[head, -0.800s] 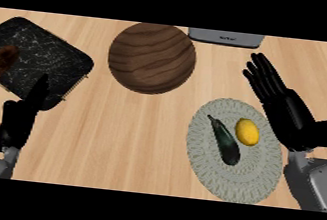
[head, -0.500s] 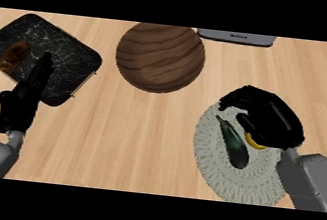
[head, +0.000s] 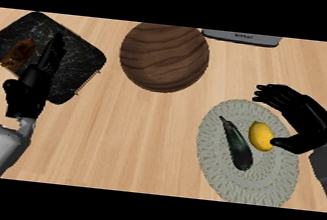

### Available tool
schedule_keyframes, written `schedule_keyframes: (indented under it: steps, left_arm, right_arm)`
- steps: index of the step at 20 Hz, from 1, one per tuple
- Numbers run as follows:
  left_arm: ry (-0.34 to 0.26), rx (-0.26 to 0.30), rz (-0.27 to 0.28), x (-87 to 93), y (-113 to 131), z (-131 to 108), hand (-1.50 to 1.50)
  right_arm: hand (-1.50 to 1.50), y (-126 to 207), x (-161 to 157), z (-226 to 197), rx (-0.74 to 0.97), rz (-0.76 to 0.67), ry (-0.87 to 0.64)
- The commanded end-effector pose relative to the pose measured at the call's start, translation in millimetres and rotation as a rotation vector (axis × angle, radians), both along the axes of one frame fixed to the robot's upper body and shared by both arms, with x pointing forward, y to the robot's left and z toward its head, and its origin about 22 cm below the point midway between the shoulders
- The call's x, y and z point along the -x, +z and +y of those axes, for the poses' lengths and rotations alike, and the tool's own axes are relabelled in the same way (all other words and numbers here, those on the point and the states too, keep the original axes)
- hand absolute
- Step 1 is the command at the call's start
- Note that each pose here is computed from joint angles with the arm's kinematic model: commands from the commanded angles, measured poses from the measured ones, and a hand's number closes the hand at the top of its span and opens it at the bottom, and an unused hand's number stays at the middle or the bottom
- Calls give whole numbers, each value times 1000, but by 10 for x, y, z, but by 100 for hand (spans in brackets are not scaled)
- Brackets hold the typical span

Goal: Pick the eggplant from the placemat and place it in the bowl

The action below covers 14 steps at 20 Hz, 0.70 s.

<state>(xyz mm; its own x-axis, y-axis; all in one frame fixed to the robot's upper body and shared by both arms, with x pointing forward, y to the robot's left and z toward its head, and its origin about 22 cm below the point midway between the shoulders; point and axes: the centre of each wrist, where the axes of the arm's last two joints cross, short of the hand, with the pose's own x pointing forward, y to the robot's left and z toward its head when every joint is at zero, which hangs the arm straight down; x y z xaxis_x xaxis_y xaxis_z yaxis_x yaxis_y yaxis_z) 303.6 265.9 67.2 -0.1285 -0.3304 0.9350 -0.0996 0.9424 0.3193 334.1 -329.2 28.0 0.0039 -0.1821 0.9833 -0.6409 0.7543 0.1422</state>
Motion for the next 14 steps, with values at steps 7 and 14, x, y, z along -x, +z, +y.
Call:
schedule_keyframes:
  steps: [7, 14]
  left_arm:
    - [-23, -10, 13, -8, 55, -121, 0]
    - [-20, -10, 14, 2, 114, -235, 0]
  right_arm:
    - [-150, 684, -407, -267, 314, -140, 317]
    - [-150, 855, -590, 318, 594, -242, 496]
